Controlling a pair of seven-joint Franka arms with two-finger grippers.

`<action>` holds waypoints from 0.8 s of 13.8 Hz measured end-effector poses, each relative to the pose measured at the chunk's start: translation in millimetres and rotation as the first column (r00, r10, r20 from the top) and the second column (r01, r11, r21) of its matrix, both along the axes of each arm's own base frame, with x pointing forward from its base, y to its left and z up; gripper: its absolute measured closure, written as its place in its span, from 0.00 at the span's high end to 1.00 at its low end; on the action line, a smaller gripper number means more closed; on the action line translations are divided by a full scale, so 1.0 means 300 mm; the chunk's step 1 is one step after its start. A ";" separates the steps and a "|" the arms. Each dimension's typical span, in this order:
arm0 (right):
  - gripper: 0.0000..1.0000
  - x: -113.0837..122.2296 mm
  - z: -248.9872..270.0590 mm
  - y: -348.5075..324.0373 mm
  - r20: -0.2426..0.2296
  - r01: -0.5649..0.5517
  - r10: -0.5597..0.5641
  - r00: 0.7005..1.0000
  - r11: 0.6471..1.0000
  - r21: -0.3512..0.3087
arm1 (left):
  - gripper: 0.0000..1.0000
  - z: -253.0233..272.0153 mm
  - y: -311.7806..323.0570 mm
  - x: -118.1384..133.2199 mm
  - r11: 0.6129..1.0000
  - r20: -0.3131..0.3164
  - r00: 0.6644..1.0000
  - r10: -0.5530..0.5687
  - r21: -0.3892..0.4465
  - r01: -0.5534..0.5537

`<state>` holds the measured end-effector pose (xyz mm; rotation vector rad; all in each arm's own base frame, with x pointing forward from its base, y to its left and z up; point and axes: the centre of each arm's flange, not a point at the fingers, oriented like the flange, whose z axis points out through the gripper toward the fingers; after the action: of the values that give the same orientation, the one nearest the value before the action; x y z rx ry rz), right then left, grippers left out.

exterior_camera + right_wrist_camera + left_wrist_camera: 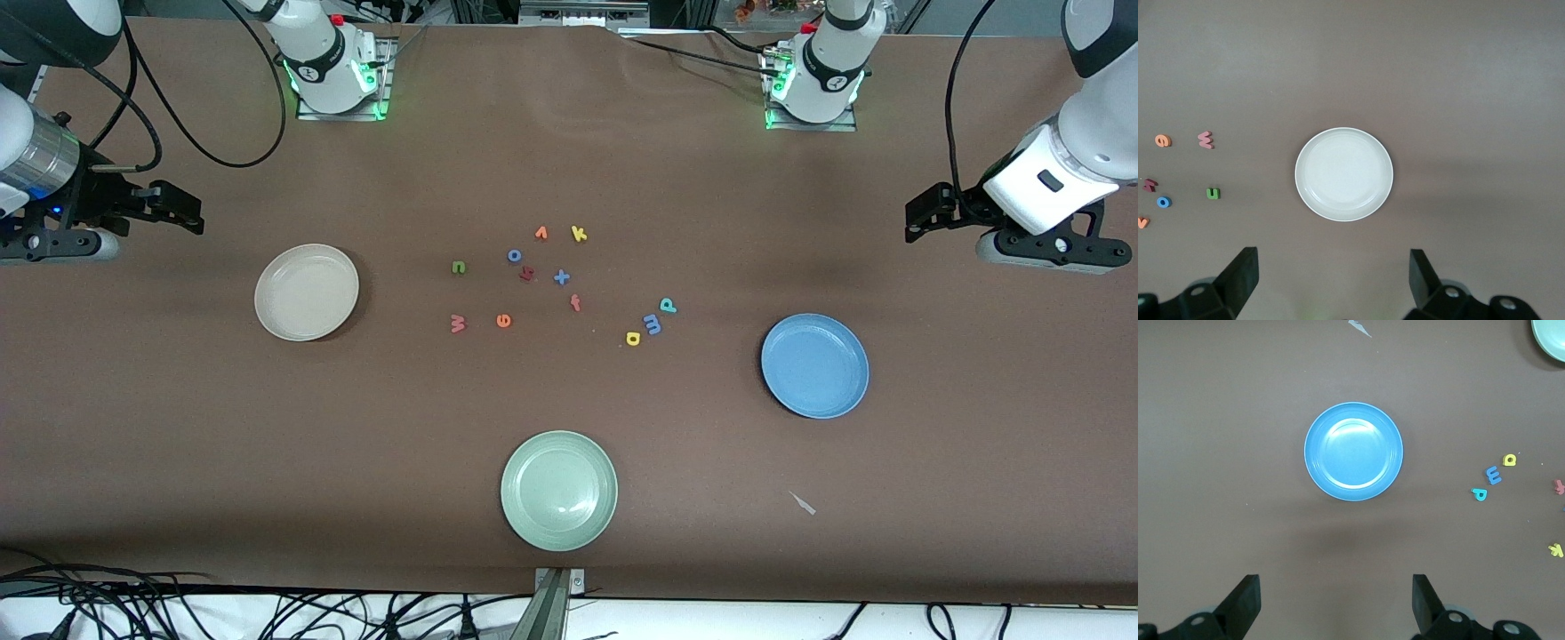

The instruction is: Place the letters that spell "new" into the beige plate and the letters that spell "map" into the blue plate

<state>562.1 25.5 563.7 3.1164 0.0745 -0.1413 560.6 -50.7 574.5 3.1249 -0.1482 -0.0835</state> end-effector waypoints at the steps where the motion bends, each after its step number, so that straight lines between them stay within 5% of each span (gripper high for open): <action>1: 1.00 0.000 0.000 -0.001 -0.001 0.001 -0.001 1.000 1.000 0.000 | 1.00 0.002 0.000 0.001 1.000 0.001 1.000 0.000 0.000 0.000; 11: 1.00 -0.003 -0.002 -0.009 -0.009 0.005 -0.005 1.000 1.000 0.000 | 1.00 0.000 0.000 0.002 1.000 0.000 1.000 0.000 0.000 0.000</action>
<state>561.2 22.8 563.1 3.1159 0.0666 -0.1550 561.1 -50.8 574.5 3.1248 -0.1483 -0.0829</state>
